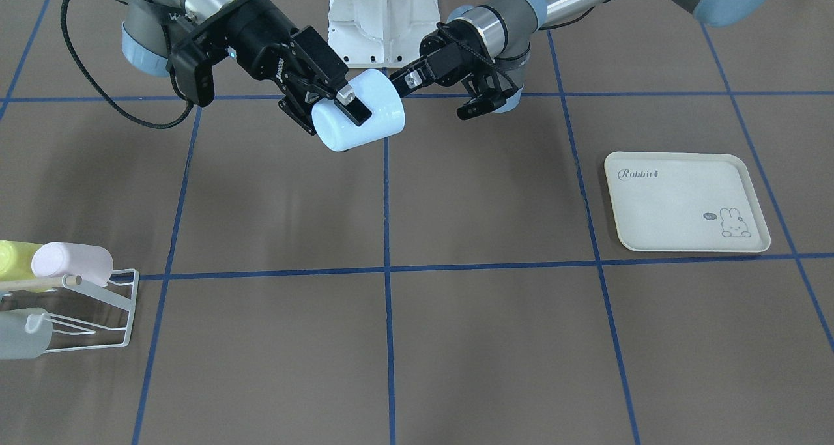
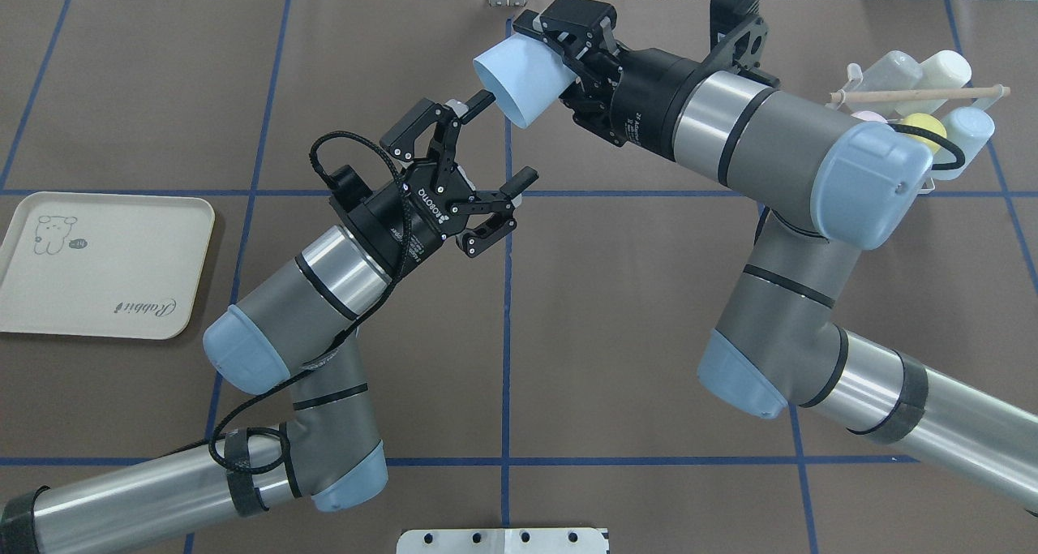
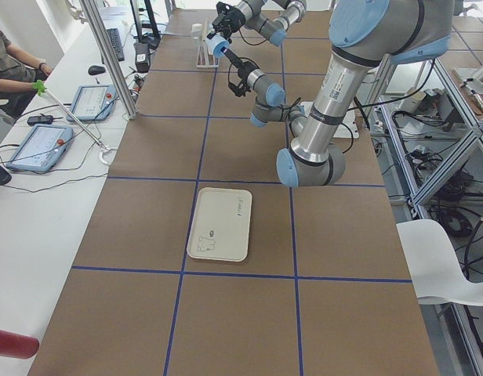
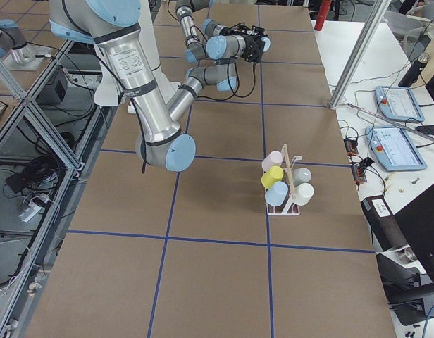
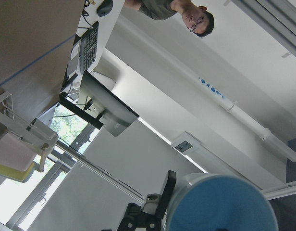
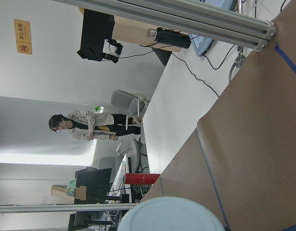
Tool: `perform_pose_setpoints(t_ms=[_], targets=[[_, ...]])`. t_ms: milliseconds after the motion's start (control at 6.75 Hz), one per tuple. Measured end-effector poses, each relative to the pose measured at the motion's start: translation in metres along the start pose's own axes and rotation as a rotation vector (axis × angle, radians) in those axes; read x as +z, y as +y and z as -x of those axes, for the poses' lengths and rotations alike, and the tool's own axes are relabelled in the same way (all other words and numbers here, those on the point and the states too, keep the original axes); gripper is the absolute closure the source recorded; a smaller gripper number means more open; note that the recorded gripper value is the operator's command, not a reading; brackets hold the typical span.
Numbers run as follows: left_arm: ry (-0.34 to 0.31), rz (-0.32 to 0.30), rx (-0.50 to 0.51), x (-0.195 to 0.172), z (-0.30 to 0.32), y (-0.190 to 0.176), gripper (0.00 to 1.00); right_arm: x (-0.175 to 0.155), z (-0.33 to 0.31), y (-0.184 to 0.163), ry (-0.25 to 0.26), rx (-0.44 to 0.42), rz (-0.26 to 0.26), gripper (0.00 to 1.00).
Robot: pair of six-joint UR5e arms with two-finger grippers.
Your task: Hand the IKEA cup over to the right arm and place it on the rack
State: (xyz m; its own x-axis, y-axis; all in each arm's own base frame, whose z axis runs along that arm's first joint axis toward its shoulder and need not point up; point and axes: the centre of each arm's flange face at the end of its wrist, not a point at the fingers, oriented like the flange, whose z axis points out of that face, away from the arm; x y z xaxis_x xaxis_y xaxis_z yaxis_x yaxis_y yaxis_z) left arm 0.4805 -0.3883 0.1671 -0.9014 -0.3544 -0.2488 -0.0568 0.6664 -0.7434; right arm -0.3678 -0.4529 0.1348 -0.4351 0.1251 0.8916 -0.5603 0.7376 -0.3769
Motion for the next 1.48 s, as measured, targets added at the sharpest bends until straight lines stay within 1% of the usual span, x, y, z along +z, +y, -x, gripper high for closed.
perform_pose_setpoints(t_ms=[148, 296, 444, 593, 741, 889, 1037, 1185, 1333, 1481], targets=[[0.001, 0.002, 0.006, -0.001, -0.002, -0.001, 0.00, -0.001, 0.004, -0.015, -0.003, -0.008, -0.023, 1.00], [0.001, 0.003, 0.011, -0.001, -0.005, -0.003, 0.00, 0.000, 0.008, -0.037, 0.001, -0.021, -0.056, 1.00], [0.005, 0.002, 0.033, 0.000, -0.008, -0.005, 0.00, 0.002, 0.007, -0.064, 0.016, -0.055, -0.099, 1.00], [0.009, 0.001, 0.075, 0.000, -0.010, -0.005, 0.00, 0.005, 0.001, -0.091, 0.043, -0.126, -0.144, 1.00], [0.007, -0.003, 0.117, -0.003, -0.011, -0.008, 0.00, 0.009, -0.011, -0.116, 0.085, -0.208, -0.184, 1.00], [0.000, -0.011, 0.149, -0.007, -0.010, -0.013, 0.00, 0.011, -0.027, -0.143, 0.145, -0.279, -0.238, 1.00], [-0.007, -0.018, 0.167, -0.011, -0.009, -0.018, 0.00, 0.009, -0.040, -0.173, 0.211, -0.328, -0.313, 1.00], [-0.012, -0.024, 0.176, -0.014, -0.008, -0.021, 0.00, 0.005, -0.051, -0.200, 0.296, -0.392, -0.401, 1.00], [-0.016, -0.027, 0.180, -0.016, -0.007, -0.023, 0.00, 0.003, -0.062, -0.219, 0.403, -0.484, -0.481, 1.00], [-0.018, -0.029, 0.182, -0.016, -0.006, -0.023, 0.00, -0.002, -0.077, -0.236, 0.525, -0.596, -0.541, 1.00]])
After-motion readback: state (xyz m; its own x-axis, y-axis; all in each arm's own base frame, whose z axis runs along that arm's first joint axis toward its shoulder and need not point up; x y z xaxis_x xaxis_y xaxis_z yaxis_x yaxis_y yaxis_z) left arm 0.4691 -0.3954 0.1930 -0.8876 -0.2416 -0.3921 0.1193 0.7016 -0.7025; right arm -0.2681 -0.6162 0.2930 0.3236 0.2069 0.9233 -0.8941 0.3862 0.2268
